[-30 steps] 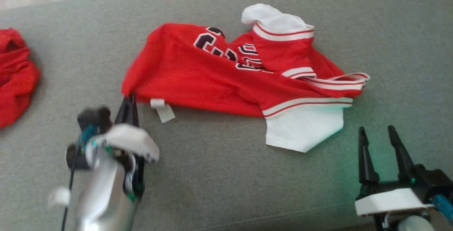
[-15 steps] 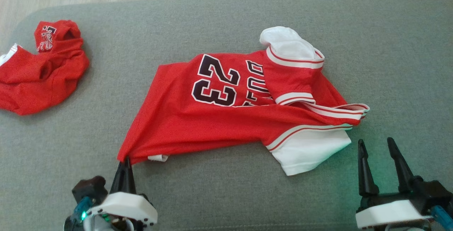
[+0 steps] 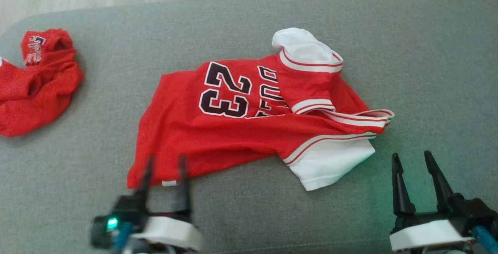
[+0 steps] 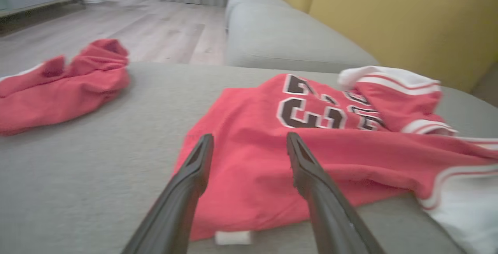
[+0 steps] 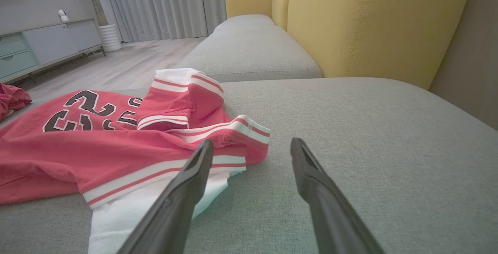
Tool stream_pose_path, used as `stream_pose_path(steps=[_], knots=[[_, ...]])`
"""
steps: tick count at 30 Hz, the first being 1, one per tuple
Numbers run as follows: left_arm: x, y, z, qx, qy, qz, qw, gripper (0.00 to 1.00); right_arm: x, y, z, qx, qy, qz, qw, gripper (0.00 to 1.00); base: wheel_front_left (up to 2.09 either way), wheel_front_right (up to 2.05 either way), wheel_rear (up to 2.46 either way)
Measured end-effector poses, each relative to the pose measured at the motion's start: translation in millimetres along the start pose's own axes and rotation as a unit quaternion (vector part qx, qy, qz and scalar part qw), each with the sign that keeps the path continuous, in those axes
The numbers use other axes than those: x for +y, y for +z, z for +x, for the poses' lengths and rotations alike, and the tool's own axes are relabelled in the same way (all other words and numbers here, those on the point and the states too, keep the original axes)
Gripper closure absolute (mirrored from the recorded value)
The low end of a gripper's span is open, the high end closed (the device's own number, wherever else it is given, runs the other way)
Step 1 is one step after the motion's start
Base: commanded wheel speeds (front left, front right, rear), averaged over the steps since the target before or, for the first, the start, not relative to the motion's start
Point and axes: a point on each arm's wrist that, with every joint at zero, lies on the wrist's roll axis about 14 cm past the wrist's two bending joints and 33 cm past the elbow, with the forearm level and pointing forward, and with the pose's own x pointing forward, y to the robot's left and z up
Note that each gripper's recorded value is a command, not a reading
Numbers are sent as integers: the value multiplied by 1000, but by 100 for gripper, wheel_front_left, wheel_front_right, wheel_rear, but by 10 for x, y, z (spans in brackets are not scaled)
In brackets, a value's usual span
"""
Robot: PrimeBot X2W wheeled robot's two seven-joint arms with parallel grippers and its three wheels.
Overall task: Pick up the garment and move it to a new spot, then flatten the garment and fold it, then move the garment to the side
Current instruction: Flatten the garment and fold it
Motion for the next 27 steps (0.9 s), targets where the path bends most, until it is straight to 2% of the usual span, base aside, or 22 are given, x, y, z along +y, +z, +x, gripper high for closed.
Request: stream_pose_path(steps=[4, 6, 9, 10, 13, 16, 17, 23, 25, 27], knots=[[-625, -31, 56, 9, -117, 0, 993, 0, -37, -17, -10, 3, -7, 0, 1000, 0, 0, 0, 0], [-961, -47, 99, 16, -187, 3, 982, 0, -65, -24, -26, 4, -12, 1, 1000, 0, 0, 0, 0], [-1427, -136, 104, 33, -288, 29, 957, 0, -123, -27, -42, 5, -23, 5, 1000, 0, 0, 0, 0], [-1427, -136, 104, 33, -288, 29, 957, 0, -123, -27, -42, 5, -23, 5, 1000, 0, 0, 0, 0], [-1770, -322, 28, 58, -368, 60, 926, 0, -200, 21, -29, -3, -36, 6, 999, 0, 0, 0, 0], [-1992, -502, -56, 79, -422, 90, 899, 0, -282, 54, -51, -7, -50, 5, 999, 0, 0, 0, 0], [-2104, -577, -87, 87, -446, 101, 885, 0, -352, 62, -86, -9, -63, 8, 998, 0, 0, 0, 0], [-2292, -886, -229, 126, -494, 150, 847, 0, -509, 30, -215, -3, -93, 12, 996, 0, 0, 0, 0], [-2250, -1018, -210, 141, -487, 174, 844, 0, -547, 24, -241, -2, -101, 16, 995, 0, 0, 0, 0], [-2194, -1083, -121, 148, -469, 189, 850, 0, -583, 16, -261, -1, -108, 18, 994, 0, 0, 0, 0]])
